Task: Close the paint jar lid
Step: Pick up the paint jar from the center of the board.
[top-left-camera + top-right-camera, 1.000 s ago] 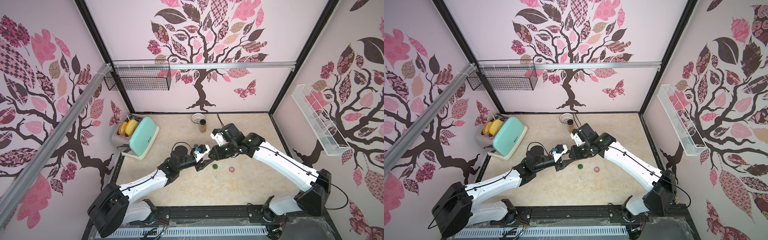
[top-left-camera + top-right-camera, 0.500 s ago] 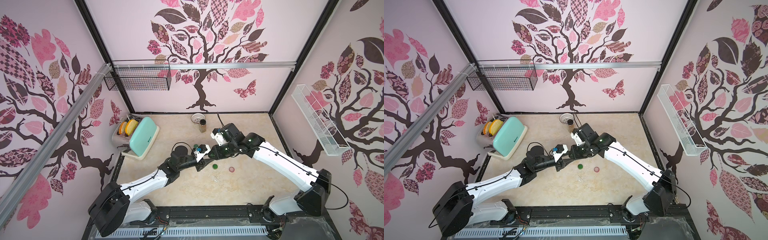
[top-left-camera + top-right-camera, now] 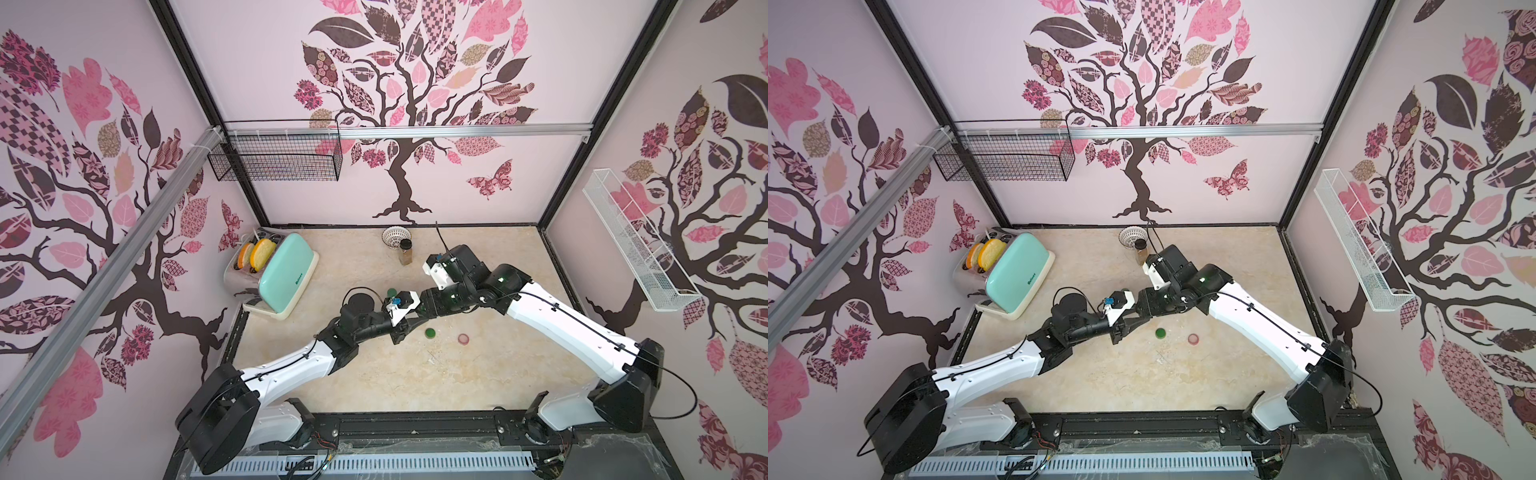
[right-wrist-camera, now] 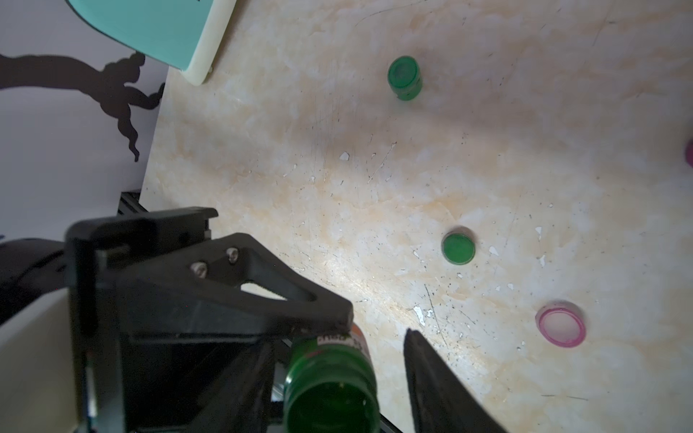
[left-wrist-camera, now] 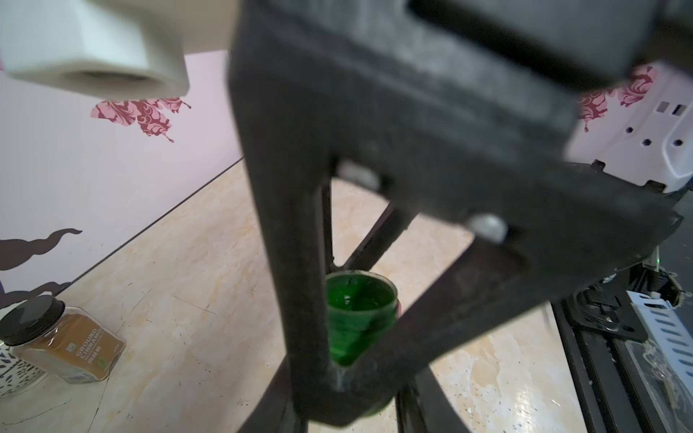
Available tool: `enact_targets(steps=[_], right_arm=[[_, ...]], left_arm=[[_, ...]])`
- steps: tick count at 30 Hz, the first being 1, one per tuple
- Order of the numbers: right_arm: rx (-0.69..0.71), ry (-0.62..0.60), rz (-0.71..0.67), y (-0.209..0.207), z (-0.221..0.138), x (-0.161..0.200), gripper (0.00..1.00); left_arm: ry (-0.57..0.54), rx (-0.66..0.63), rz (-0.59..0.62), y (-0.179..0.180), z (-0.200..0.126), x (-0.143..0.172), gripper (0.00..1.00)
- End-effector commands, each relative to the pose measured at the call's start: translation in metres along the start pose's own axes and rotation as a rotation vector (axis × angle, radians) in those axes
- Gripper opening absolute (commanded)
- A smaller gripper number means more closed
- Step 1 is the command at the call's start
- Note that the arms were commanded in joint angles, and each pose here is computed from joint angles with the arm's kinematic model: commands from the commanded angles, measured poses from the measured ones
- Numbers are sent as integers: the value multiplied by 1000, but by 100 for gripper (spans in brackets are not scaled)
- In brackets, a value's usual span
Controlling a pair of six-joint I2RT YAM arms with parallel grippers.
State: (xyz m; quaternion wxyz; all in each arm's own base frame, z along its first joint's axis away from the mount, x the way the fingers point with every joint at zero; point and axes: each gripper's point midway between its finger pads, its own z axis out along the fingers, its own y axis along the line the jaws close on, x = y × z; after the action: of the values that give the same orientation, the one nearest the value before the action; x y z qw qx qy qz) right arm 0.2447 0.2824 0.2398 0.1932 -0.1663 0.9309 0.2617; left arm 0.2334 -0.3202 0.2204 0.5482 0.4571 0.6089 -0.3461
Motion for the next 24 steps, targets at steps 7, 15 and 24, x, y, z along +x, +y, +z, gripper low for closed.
enact_targets(steps=[7, 15, 24], right_arm=[[46, -183, -25, -15, -55, -35, 87], [186, -104, -38, -62, -27, -17, 94], [304, 60, -70, -93, 35, 10, 85]], left_arm=[[-123, -134, 9, 8, -31, -17, 20], [-259, -247, 7, 23, -64, -41, 19], [-298, -322, 11, 37, -90, -44, 18]])
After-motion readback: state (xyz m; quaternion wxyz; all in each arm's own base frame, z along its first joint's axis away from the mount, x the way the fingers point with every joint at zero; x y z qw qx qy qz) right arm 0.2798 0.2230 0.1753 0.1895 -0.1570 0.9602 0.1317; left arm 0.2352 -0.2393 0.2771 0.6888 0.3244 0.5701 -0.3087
